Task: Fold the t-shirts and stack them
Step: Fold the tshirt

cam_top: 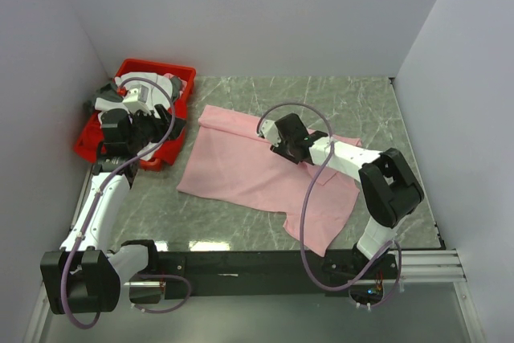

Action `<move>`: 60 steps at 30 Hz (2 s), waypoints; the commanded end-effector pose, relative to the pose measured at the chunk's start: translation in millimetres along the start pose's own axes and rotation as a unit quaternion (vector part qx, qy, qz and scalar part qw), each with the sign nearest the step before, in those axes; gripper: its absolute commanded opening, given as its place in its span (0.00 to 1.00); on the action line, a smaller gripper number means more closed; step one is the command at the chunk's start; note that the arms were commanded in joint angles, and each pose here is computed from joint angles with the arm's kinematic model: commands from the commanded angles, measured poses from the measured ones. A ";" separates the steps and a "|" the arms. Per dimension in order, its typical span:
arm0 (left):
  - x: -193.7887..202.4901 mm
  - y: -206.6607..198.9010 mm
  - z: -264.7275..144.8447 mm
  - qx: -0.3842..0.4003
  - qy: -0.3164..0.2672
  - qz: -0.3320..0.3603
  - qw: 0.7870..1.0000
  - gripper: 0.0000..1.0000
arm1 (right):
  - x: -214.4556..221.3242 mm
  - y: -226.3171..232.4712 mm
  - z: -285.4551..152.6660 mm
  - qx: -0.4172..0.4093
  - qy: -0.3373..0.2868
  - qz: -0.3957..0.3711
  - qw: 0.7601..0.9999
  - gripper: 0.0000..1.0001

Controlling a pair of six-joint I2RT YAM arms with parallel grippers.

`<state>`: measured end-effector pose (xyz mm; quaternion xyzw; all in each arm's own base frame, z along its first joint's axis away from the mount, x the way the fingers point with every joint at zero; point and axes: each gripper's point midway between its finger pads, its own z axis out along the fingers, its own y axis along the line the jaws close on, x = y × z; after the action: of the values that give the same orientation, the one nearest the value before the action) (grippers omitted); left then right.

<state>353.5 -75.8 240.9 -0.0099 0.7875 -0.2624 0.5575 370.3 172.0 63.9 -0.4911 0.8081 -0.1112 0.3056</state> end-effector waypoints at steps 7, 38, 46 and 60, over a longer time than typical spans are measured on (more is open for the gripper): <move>-6.3 -8.4 -0.3 0.020 -0.011 0.011 1.000 0.69 | 5.9 8.5 4.5 -0.016 0.017 -0.026 0.999 0.45; -7.6 -11.1 -2.4 0.025 -0.013 0.013 1.000 0.69 | -16.0 19.4 -2.9 -0.060 -0.023 0.017 0.998 0.02; -7.3 -11.1 -2.5 0.025 -0.013 0.014 1.000 0.69 | -26.1 9.7 -8.3 -0.067 -0.041 0.047 0.996 0.02; -6.4 -10.9 -1.5 0.025 -0.011 0.013 1.000 0.69 | -24.5 14.4 -21.0 -0.130 -0.059 0.085 0.986 0.34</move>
<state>352.6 -77.5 241.2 -0.0066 0.7872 -0.2666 0.5561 351.2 193.6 52.0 -0.4797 0.8357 0.0158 0.2669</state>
